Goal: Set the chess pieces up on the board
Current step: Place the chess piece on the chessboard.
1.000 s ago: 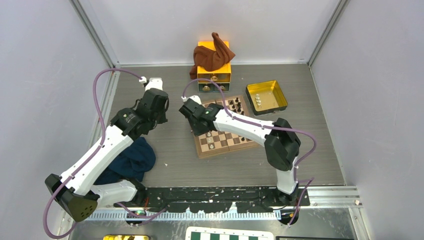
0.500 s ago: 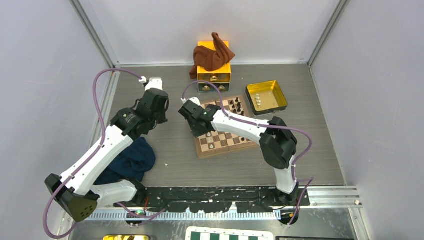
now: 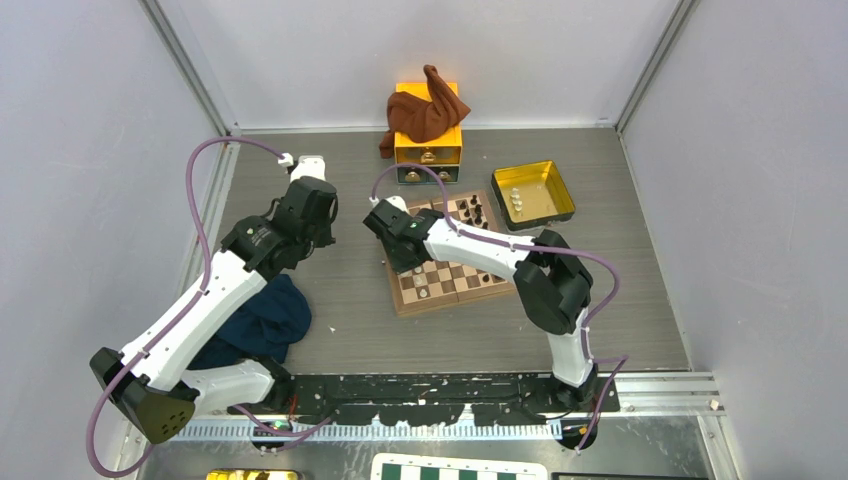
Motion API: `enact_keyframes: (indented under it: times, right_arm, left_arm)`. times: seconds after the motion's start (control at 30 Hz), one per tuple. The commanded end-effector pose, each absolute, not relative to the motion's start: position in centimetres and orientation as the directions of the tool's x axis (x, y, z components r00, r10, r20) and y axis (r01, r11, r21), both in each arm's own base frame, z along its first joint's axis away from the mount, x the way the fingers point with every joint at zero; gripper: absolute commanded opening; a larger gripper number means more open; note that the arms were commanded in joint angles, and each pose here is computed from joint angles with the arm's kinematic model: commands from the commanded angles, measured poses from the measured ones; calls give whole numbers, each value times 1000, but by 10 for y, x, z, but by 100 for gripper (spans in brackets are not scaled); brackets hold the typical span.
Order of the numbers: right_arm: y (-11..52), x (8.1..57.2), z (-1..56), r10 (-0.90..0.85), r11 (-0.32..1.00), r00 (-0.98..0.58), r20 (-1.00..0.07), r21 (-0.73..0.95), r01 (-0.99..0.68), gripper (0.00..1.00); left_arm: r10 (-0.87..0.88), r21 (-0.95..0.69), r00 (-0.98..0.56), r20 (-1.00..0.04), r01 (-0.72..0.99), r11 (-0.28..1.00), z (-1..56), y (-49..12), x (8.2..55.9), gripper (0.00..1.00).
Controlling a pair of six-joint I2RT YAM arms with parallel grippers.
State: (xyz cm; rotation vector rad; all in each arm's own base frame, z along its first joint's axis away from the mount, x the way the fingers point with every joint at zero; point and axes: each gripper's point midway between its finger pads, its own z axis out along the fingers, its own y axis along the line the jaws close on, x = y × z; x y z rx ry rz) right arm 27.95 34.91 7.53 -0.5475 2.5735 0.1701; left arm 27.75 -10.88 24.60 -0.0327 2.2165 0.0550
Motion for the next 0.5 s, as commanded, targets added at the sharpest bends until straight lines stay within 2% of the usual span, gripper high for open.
enact_keyframes:
  times: [0.0, 0.47]
  right_arm:
    - [354, 287, 76, -342, 908, -783, -519, 31, -417, 1]
    - [352, 289, 68, -347, 908, -791, -504, 29, -417, 1]
  left_arm:
    - [-22, 20, -574, -819, -66, 998, 253, -107, 282, 25]
    - [-18, 23, -572, -820, -64, 998, 254, -109, 284, 25]
